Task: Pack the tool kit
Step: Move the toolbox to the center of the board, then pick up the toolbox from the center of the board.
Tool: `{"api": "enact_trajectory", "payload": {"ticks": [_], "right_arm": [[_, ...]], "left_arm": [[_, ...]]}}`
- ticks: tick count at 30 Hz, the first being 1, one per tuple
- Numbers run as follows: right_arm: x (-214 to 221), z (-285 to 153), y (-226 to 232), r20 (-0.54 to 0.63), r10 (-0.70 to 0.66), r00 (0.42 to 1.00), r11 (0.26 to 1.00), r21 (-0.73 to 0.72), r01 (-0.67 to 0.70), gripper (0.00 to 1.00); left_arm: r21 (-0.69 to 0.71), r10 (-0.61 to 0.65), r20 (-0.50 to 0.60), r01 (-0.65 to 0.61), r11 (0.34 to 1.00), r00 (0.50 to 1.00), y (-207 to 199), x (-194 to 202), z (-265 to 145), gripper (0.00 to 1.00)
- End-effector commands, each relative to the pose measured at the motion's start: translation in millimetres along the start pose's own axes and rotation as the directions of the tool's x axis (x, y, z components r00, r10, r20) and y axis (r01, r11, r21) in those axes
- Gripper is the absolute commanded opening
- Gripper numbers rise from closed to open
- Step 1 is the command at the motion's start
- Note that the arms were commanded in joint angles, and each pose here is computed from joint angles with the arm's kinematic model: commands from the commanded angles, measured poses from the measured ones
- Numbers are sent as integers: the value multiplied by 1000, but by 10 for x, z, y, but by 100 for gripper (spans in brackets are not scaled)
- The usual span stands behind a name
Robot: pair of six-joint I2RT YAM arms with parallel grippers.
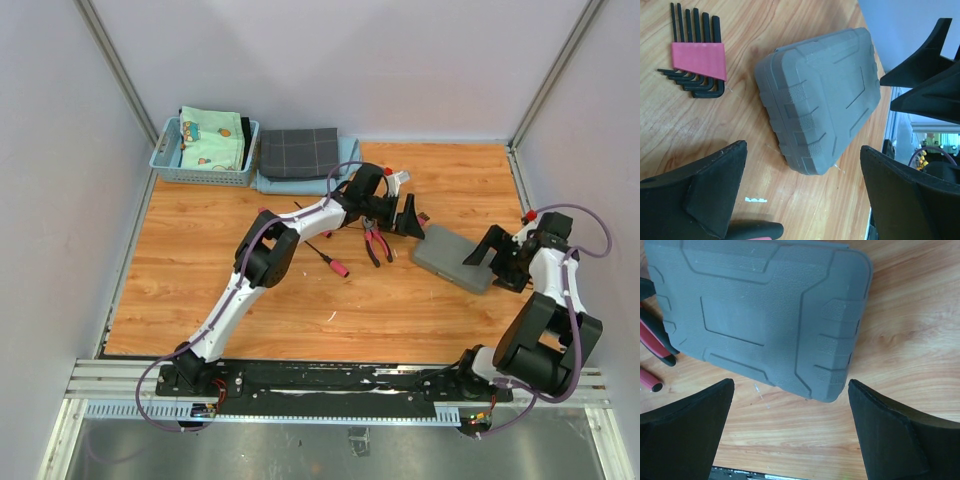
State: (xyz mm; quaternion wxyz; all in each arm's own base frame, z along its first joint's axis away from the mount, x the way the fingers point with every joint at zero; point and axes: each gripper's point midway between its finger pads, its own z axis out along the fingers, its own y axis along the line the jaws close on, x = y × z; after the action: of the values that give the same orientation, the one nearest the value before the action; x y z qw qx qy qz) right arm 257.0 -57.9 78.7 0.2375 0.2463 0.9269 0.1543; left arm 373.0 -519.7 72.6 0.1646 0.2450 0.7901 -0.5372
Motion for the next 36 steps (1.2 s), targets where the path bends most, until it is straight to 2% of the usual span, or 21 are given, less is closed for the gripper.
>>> {"api": "enact_trajectory", "payload": {"ticks": [1, 6, 12, 19, 27, 36], "right_arm": [[-157, -50, -109, 37, -24, 999, 999, 44, 22, 98], [-195, -14, -223, 42, -40, 998, 996, 84, 36, 98], [-220, 175, -188, 23, -8, 1000, 1000, 3, 8, 98], [-149, 314, 38, -25, 9, 1000, 991, -134, -12, 98], [-8, 486, 502, -75, -80, 994, 959, -278, 56, 98], [-28, 473, 859, -54, -144, 988, 923, -367, 114, 98]], "left_arm": [[51, 19, 11, -19, 998, 1000, -171, -62, 58, 100], [61, 2, 5, -3, 998, 1000, -171, -25, 96, 99], [79, -45, -15, 46, 996, 999, -131, 54, 162, 99], [107, -105, -49, 109, 988, 993, -168, 174, 197, 99], [149, -167, -82, 178, 973, 983, -210, 296, 225, 99], [252, -233, -123, 257, 933, 965, -455, 325, 144, 99]]}}
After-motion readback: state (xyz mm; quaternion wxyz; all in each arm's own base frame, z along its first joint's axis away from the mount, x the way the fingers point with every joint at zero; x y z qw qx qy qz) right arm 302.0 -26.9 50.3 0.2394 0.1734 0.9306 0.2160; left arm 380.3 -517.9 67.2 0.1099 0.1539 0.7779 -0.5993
